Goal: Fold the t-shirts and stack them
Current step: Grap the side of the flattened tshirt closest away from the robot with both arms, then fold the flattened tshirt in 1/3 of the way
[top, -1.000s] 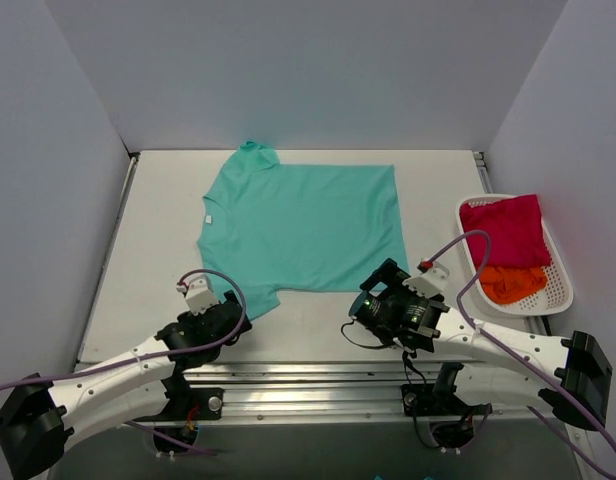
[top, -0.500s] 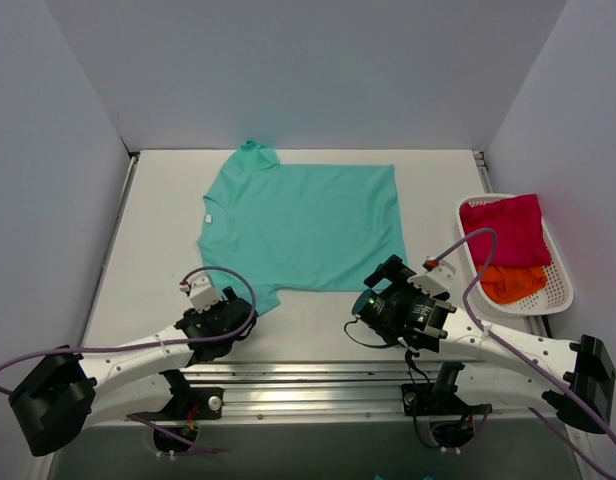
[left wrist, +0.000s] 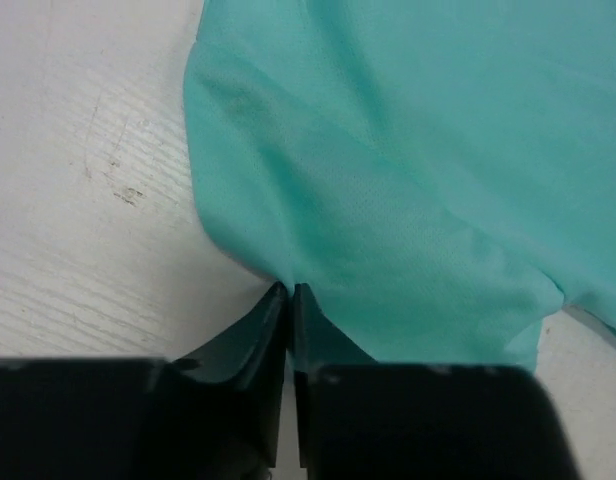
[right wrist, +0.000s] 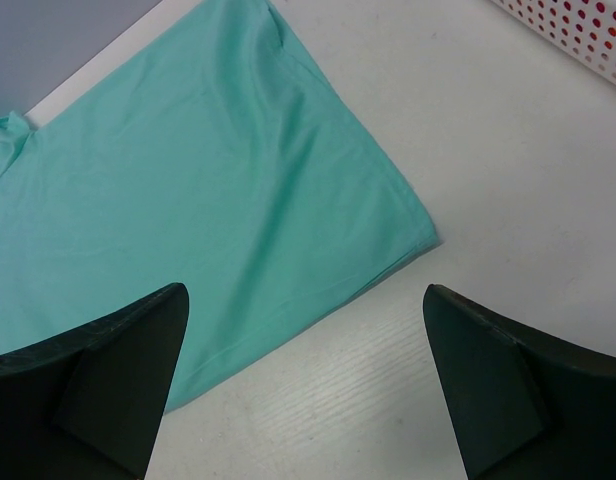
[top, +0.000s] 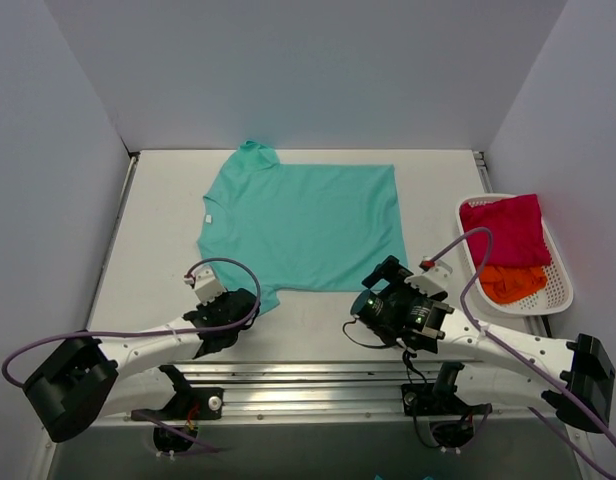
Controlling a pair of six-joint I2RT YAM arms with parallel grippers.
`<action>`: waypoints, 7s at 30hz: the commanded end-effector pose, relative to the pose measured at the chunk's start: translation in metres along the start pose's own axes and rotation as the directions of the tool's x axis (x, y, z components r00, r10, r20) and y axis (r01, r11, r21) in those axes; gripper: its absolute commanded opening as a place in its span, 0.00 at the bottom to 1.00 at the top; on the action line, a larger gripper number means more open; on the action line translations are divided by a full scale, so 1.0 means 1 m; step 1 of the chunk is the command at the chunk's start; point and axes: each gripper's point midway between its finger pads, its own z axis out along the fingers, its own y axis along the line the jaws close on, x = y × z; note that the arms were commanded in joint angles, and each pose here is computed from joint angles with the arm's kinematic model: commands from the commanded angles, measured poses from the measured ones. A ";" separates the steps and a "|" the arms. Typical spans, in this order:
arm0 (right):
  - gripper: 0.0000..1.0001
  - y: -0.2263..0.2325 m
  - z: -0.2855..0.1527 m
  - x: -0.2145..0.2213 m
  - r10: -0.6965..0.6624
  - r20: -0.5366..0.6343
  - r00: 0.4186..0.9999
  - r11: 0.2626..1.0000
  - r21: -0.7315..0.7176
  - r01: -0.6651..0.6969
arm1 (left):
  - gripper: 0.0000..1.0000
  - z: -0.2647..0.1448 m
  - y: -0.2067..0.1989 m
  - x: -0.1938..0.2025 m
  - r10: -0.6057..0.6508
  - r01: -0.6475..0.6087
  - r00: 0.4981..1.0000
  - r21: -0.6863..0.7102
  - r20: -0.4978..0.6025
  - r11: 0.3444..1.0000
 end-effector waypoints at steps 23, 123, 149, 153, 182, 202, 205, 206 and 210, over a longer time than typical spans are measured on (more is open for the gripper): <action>0.96 -0.046 0.088 0.105 0.083 -0.426 0.901 0.996 0.022 -0.081 | 0.02 -0.003 -0.025 -0.079 -0.076 0.065 0.991 0.101 0.108 0.993; 1.00 0.039 0.234 -0.014 0.053 -0.186 0.981 0.983 0.183 -0.018 | 0.94 0.168 -0.139 -0.261 -0.246 0.235 0.969 0.271 0.006 0.934; 0.00 0.287 0.103 0.193 -0.301 -0.470 0.830 0.895 -0.441 0.075 | 0.94 0.105 -0.090 -0.270 -0.273 0.229 0.953 0.279 0.132 0.933; 0.00 0.284 0.109 0.202 -0.307 -0.474 0.825 0.899 -0.429 0.088 | 0.93 0.107 -0.091 -0.266 -0.271 0.227 0.955 0.284 0.123 0.931; 0.00 0.285 0.148 0.218 -0.309 -0.482 0.820 0.911 -0.396 0.110 | 0.91 0.122 -0.092 -0.259 -0.267 0.226 0.958 0.291 0.108 0.930; 0.12 0.325 0.262 0.174 -0.145 -0.383 0.912 0.904 -0.426 -0.035 | 0.90 0.120 -0.094 -0.261 -0.262 0.218 0.959 0.305 0.111 0.927; 0.39 0.346 0.289 0.125 -0.080 -0.254 0.964 0.878 -0.477 -0.053 | 0.90 0.118 -0.095 -0.262 -0.260 0.216 0.959 0.306 0.111 0.927; 0.63 0.363 0.295 0.095 -0.019 -0.176 0.984 0.855 -0.513 -0.076 | 0.90 0.117 -0.095 -0.263 -0.260 0.216 0.959 0.308 0.111 0.927; 1.00 0.363 0.343 0.014 0.127 0.031 0.991 0.847 -0.524 -0.092 | 0.90 0.104 -0.096 -0.271 -0.267 0.214 0.955 0.325 0.128 0.921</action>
